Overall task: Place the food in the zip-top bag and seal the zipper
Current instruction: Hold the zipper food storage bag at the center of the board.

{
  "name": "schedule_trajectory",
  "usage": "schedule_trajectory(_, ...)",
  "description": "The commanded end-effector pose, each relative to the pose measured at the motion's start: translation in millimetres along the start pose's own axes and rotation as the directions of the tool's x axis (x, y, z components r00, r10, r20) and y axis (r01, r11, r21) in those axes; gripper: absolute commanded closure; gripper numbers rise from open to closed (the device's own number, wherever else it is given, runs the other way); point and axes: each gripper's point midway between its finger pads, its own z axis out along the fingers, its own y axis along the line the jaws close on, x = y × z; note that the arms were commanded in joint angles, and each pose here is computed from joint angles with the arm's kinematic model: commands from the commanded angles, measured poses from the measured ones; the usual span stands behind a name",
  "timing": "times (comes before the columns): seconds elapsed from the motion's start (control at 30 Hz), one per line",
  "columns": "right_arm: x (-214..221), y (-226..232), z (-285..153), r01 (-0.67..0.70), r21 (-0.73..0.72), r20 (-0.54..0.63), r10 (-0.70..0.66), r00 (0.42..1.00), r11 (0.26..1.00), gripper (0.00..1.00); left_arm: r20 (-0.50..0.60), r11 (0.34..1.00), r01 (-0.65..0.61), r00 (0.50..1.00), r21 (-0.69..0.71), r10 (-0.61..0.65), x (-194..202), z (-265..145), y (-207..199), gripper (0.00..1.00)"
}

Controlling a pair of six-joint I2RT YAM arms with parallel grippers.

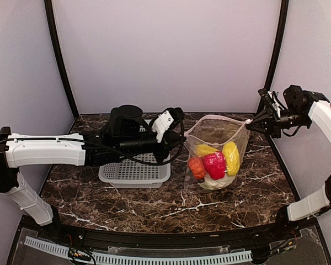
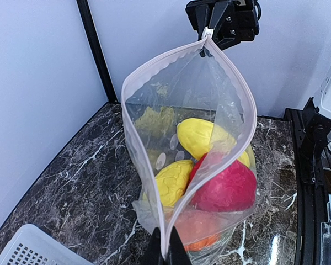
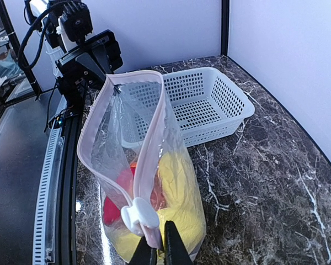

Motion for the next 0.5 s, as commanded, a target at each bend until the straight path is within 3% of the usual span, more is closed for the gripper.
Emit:
schedule_trajectory(0.0, -8.1, 4.5, -0.4, 0.030, -0.002, 0.015, -0.030, 0.999, 1.000, 0.99, 0.001, 1.000, 0.008, 1.000, -0.004, -0.008, -5.1, 0.4, 3.3, 0.99)
schedule_trajectory(0.17, -6.7, 6.0, 0.7, 0.022, -0.008, 0.009, -0.022, 1.000, 1.000, 1.00, -0.009, 1.000, 0.011, 1.000, -0.020, -0.011, -3.1, -1.0, 6.1, 0.99)
schedule_trajectory(0.23, -9.6, 7.3, -0.1, 0.028, 0.000, 0.000, -0.028, 1.000, 1.000, 1.00, -0.015, 0.999, -0.005, 1.000, -0.047, 0.004, -4.8, -4.7, 10.9, 0.88)
schedule_trajectory(0.27, -11.8, 10.5, 2.1, 0.037, -0.005, -0.008, -0.037, 0.999, 0.999, 1.00, -0.011, 0.999, -0.016, 1.000, -0.052, 0.015, -9.1, -8.8, 12.2, 0.75)
schedule_trajectory(0.3, -14.7, 14.8, 5.4, 0.049, -0.014, -0.016, -0.050, 0.999, 0.999, 1.00, -0.003, 0.996, -0.044, 0.999, -0.073, 0.044, -18.2, -16.5, 16.2, 0.70)
schedule_trajectory(0.4, -25.1, 21.4, 8.5, 0.078, -0.006, -0.032, -0.078, 0.996, 0.997, 1.00, 0.052, 0.988, -0.078, 0.995, -0.135, 0.085, -46.6, -36.9, 28.0, 0.40)
schedule_trajectory(0.47, -32.5, 23.4, 10.1, 0.088, 0.005, -0.040, -0.088, 0.995, 0.996, 1.00, 0.113, 0.987, -0.093, 0.988, -0.130, 0.108, -70.8, -48.8, 27.1, 0.31)
